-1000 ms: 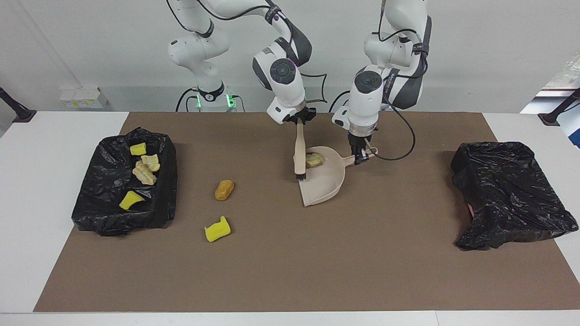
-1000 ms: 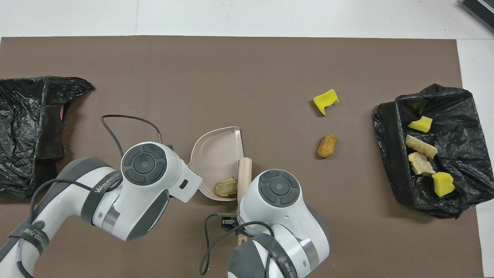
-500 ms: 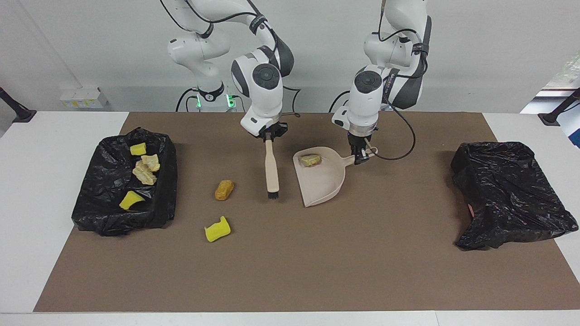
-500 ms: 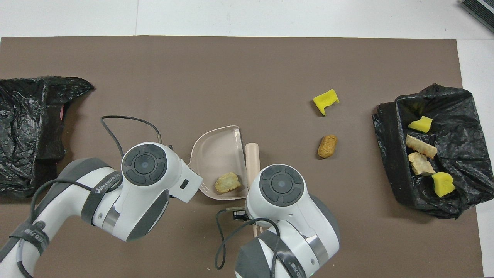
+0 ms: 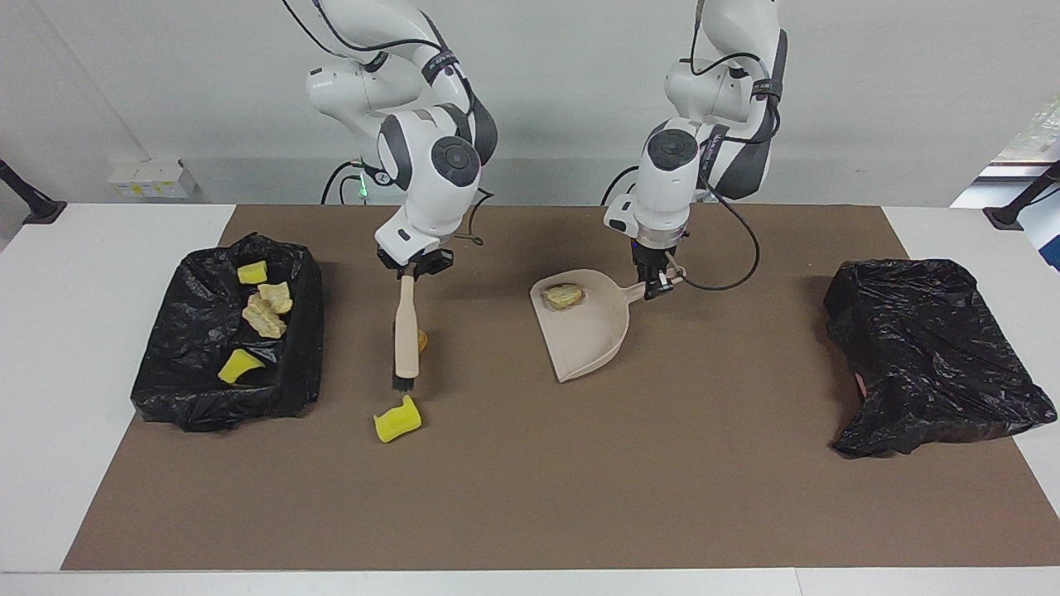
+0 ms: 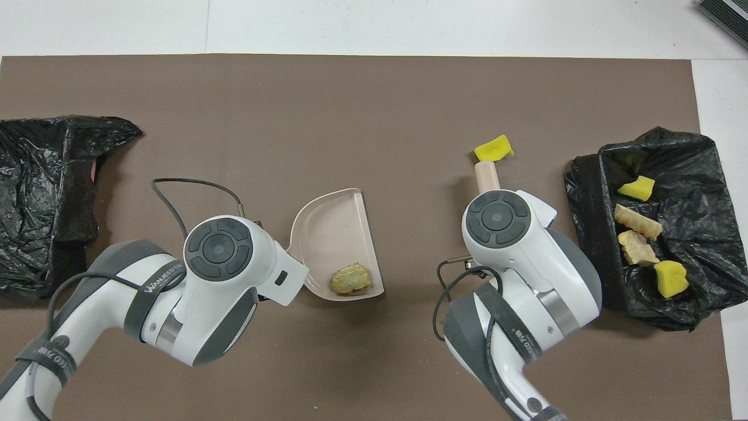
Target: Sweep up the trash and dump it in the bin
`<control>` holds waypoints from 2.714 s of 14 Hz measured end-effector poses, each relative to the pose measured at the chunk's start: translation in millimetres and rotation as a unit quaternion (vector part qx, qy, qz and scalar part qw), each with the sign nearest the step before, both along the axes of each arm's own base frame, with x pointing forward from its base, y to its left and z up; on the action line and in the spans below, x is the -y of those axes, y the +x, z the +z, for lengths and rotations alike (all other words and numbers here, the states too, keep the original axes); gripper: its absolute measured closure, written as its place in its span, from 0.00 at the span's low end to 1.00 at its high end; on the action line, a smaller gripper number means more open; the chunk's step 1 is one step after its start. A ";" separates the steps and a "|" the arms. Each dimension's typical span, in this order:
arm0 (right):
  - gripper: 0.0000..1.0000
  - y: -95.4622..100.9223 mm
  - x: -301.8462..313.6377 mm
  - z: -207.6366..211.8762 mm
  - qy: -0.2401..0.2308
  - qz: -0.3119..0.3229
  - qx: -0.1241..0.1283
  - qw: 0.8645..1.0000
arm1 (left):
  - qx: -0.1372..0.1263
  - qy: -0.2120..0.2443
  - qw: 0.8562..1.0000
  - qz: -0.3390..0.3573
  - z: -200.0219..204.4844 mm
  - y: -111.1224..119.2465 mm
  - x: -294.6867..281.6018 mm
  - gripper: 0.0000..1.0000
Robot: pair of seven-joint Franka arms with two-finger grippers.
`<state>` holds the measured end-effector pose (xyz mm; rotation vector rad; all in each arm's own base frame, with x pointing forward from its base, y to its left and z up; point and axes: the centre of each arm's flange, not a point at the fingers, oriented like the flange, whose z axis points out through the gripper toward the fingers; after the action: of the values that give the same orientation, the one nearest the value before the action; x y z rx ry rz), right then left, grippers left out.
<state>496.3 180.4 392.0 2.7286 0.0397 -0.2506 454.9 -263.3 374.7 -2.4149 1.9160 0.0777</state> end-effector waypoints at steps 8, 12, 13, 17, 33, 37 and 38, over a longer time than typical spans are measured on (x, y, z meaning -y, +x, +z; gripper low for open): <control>0.74 -20.3 55.8 -42.0 0.064 -0.096 -0.073 0.991 | -0.007 -0.015 0.999 0.036 -6.2 -13.2 24.4 0.67; 0.74 -33.8 1.2 -37.4 0.130 -0.093 -0.078 0.984 | -0.007 -0.015 0.999 0.036 -8.3 -13.2 25.3 0.67; 0.74 -39.4 -16.8 -35.8 0.143 -0.086 -0.081 0.983 | -0.007 -0.015 0.999 0.034 -8.3 -13.2 25.3 0.67; 0.74 -66.5 -86.8 -24.9 0.210 -0.064 -0.105 0.970 | -0.009 -0.015 1.000 0.014 -8.3 -12.8 24.8 0.67; 0.74 50.9 39.0 33.4 0.101 0.095 -0.053 0.989 | 0.000 -0.022 1.000 -0.004 -9.1 -7.3 21.7 0.67; 0.74 112.0 97.4 17.2 0.049 0.142 -0.052 0.987 | 0.000 -0.022 1.000 -0.003 -9.2 -7.2 21.6 0.67; 0.74 125.9 105.6 12.4 0.043 0.145 -0.052 0.987 | 0.000 -0.022 1.000 -0.003 -9.2 -7.1 21.6 0.67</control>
<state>622.2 74.8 404.4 2.7462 0.4828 -0.3109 447.7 -284.9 365.5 -2.4364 1.9464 0.0351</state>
